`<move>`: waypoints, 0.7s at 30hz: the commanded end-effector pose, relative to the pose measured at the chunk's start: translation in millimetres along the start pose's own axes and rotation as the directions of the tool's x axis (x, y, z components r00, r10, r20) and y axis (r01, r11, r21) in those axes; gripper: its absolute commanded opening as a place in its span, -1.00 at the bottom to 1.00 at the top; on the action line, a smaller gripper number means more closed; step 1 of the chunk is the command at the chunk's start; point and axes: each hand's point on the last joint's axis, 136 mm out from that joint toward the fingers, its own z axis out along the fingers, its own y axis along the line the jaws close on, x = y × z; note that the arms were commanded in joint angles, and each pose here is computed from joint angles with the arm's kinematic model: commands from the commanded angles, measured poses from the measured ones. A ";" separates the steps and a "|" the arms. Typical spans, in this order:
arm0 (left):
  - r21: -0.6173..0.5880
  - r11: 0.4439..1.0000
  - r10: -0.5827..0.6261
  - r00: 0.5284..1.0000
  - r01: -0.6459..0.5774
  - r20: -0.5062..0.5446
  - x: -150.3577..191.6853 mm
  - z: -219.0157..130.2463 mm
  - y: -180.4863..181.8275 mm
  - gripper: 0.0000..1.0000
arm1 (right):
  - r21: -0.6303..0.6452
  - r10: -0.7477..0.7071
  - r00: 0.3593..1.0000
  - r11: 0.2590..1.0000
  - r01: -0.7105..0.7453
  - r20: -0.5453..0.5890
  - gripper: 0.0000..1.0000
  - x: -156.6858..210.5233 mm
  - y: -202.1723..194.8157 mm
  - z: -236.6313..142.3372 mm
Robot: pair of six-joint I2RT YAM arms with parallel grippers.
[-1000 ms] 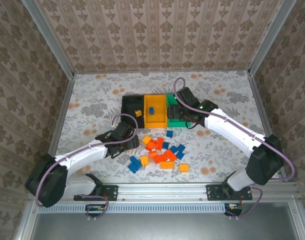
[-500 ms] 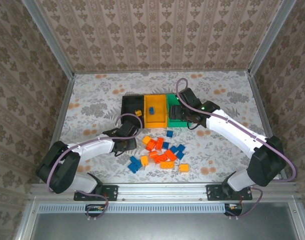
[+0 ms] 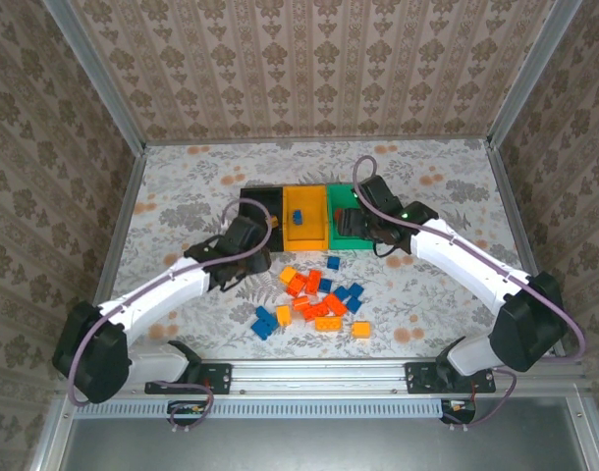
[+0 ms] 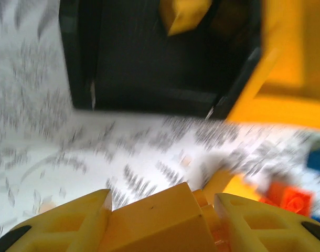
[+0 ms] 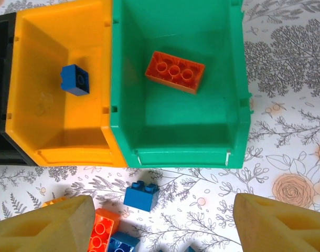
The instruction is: Sort the legos into containers by color
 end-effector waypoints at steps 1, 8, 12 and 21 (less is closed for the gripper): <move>-0.058 0.997 0.061 0.998 -0.060 0.019 -30.4 13.6 -0.6 -0.19 | 0.002 0.040 0.999 0.999 -0.040 -0.009 0.42 6.6 -8.8 0.0; -0.157 0.986 0.063 0.998 -0.059 0.021 -80.2 58.4 7.6 -0.18 | 0.016 0.054 0.998 0.998 -0.054 -0.012 0.42 16.9 -24.1 -9.3; -0.178 0.982 0.060 0.998 -0.058 0.004 -90.0 75.5 6.5 -0.02 | 0.011 0.062 0.998 0.998 -0.062 -0.017 0.44 24.5 -29.4 -14.3; -0.107 0.993 0.045 0.998 -0.040 0.045 -103.0 55.8 -13.0 0.62 | 0.005 0.057 0.995 0.998 -0.057 -0.078 0.51 49.7 -37.5 -15.7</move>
